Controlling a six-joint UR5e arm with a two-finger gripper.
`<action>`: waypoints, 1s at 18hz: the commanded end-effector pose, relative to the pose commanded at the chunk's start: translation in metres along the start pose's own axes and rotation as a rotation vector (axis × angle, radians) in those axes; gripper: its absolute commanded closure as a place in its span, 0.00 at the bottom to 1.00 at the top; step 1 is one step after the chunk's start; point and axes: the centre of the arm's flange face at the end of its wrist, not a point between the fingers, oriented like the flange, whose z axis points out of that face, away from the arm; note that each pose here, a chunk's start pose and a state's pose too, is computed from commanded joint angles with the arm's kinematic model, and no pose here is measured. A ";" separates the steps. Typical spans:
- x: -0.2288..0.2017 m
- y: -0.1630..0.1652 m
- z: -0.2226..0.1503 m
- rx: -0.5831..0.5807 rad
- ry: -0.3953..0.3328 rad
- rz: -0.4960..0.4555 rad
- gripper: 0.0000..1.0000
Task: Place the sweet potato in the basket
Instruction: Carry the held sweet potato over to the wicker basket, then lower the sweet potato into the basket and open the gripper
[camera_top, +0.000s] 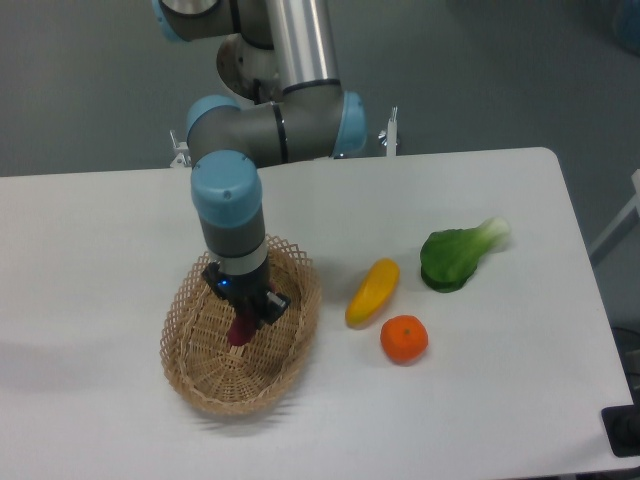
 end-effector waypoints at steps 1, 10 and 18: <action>0.001 -0.001 0.004 -0.004 0.002 0.003 0.71; 0.002 0.000 0.011 -0.012 0.012 0.004 0.66; -0.013 -0.008 -0.031 0.033 -0.094 -0.001 0.00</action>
